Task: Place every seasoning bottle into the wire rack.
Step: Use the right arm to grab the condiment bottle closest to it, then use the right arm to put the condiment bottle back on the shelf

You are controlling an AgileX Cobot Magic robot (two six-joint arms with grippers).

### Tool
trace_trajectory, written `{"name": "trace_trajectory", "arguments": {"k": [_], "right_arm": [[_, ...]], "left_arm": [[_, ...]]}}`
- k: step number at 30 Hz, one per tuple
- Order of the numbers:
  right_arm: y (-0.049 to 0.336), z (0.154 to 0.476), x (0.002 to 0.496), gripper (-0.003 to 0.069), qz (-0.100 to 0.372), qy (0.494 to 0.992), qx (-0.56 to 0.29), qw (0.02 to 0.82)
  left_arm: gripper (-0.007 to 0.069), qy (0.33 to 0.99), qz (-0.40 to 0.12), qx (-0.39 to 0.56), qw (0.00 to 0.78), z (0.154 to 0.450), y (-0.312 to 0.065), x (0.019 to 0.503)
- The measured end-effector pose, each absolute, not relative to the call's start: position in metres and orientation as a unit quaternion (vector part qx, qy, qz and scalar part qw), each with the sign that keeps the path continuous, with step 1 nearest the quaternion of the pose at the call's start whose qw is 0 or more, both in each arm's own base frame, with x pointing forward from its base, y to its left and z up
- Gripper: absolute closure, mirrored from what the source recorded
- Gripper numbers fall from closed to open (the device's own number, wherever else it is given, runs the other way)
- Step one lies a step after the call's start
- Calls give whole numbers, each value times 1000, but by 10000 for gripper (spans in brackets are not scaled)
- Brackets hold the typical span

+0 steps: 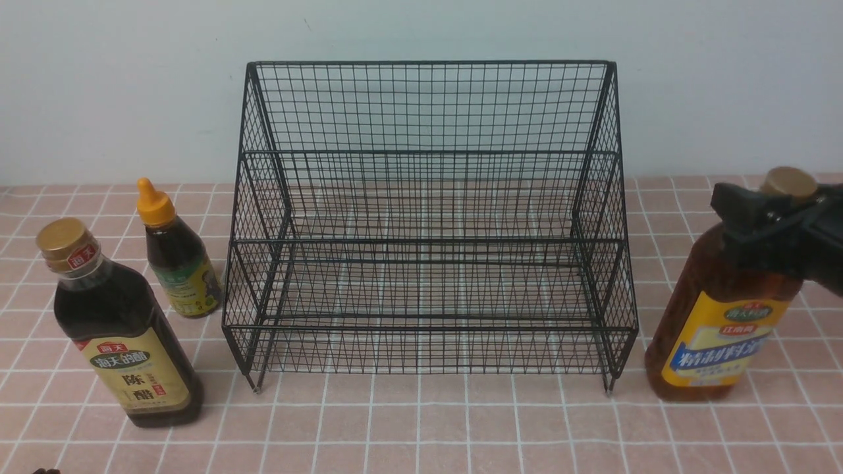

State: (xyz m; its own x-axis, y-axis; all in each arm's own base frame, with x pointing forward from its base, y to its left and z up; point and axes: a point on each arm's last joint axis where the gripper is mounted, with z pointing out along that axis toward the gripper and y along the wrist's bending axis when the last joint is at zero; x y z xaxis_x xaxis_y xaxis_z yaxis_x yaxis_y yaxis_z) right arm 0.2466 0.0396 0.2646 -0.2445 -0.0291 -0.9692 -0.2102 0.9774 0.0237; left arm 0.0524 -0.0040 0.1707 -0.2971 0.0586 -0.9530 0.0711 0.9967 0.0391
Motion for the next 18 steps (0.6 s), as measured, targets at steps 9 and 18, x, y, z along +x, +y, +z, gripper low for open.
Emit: {"name": "trace_trajectory", "arguments": {"k": [9, 18], "right_arm": [[31, 336, 232, 345, 41, 769, -57, 636], [36, 463, 233, 345, 61, 645, -50, 760]], "left_arm": [[632, 805, -5, 40, 591, 171, -4, 52], [632, 805, -5, 40, 591, 171, -4, 52]]}}
